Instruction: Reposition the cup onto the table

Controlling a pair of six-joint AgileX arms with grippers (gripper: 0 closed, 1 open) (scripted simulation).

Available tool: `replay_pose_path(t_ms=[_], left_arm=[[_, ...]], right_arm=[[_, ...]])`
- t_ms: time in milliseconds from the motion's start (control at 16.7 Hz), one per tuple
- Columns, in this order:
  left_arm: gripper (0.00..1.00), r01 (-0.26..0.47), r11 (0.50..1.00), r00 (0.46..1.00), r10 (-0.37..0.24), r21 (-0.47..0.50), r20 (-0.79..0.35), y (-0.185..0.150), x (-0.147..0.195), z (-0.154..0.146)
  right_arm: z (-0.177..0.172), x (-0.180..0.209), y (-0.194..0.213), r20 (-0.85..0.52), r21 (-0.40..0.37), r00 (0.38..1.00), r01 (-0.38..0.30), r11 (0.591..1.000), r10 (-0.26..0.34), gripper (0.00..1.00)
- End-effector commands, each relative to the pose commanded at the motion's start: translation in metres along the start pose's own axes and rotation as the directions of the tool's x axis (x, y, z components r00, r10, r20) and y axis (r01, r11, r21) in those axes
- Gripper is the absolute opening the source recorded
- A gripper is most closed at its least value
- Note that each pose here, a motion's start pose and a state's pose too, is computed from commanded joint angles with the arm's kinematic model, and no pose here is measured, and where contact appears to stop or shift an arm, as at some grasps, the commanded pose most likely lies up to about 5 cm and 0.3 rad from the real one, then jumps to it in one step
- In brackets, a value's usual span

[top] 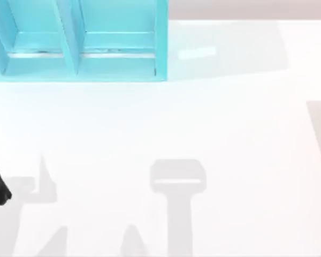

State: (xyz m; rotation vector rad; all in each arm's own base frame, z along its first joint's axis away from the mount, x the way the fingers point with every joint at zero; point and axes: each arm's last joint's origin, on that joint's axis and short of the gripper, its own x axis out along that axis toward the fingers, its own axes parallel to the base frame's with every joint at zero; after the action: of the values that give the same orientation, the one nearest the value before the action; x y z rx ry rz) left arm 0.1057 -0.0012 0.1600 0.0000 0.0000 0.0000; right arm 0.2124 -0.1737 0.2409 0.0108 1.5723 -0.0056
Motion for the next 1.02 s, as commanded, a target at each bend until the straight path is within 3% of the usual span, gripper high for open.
replay_pose_path(t_ms=[600, 960, 1020], left_arm=[[1.00, 0.000, 1.000, 1.000, 0.000, 0.000, 0.000, 0.000, 0.000, 0.000], [1.00, 0.000, 1.000, 1.000, 0.000, 0.000, 0.000, 0.000, 0.000, 0.000], [1.00, 0.000, 1.000, 1.000, 0.000, 0.000, 0.000, 0.000, 0.000, 0.000]], right_arm=[[0.000, 0.085, 0.000, 0.001, 0.000, 1.000, 0.000, 1.000, 0.000, 1.00], [-0.001, 0.091, 0.000, 0.000, 0.000, 1.000, 0.000, 1.000, 0.000, 1.00], [-0.001, 0.091, 0.000, 0.000, 0.000, 1.000, 0.000, 1.000, 0.000, 0.92]])
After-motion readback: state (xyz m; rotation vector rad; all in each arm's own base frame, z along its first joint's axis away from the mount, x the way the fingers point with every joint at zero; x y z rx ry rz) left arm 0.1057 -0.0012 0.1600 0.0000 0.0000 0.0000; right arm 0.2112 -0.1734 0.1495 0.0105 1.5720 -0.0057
